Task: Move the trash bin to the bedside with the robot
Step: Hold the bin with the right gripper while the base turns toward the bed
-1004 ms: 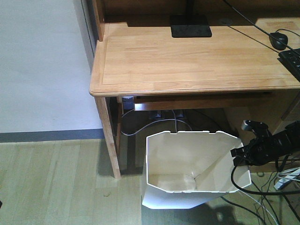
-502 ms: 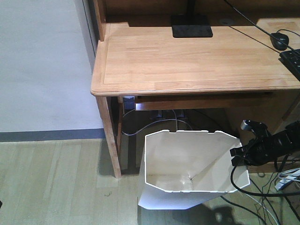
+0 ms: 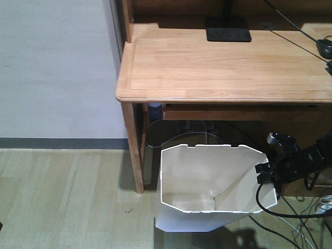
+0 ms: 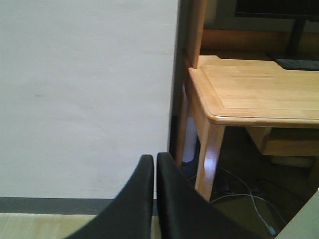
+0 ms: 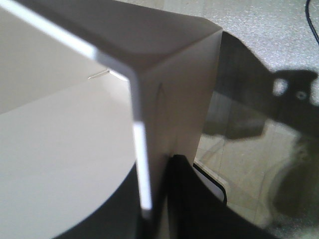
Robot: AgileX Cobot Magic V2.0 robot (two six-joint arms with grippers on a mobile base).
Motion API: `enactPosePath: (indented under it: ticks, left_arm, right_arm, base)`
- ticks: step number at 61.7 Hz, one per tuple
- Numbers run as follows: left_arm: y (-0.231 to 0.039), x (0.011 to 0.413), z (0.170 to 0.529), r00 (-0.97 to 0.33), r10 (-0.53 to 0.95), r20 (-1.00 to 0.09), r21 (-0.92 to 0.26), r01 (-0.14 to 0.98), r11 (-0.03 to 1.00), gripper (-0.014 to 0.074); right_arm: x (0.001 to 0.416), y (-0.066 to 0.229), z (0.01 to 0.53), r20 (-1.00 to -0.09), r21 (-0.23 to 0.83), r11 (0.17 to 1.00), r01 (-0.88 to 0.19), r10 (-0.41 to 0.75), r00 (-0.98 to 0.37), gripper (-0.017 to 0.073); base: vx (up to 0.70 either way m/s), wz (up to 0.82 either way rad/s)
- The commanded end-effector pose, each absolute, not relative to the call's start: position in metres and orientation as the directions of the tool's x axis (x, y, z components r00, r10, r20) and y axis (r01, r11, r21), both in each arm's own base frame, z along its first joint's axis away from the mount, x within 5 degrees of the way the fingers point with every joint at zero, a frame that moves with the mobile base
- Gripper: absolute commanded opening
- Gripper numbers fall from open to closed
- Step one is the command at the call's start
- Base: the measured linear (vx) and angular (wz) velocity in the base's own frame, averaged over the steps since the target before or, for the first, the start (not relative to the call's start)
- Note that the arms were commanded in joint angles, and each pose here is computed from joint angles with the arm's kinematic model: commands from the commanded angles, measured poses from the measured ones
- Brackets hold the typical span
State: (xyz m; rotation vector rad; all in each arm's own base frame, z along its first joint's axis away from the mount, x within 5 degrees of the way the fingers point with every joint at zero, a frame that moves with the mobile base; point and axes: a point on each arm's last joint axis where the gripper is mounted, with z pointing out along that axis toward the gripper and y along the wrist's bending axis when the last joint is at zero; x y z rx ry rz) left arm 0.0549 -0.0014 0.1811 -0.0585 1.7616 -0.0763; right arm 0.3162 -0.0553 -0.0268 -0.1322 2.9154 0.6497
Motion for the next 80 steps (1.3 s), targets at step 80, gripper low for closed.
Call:
enactPosePath:
  ticks: [80]
  left_arm:
    - [-0.0016, 0.0555, 0.1818, -0.128, -0.092, -0.988, -0.094, 0.012, 0.995, -0.0006]
  right_arm:
    - [0.3253, -0.0441, 0.006, -0.217, 0.56, 0.816, -0.142, -0.021, -0.976, -0.0005]
  base:
    - [-0.01, 0.41]
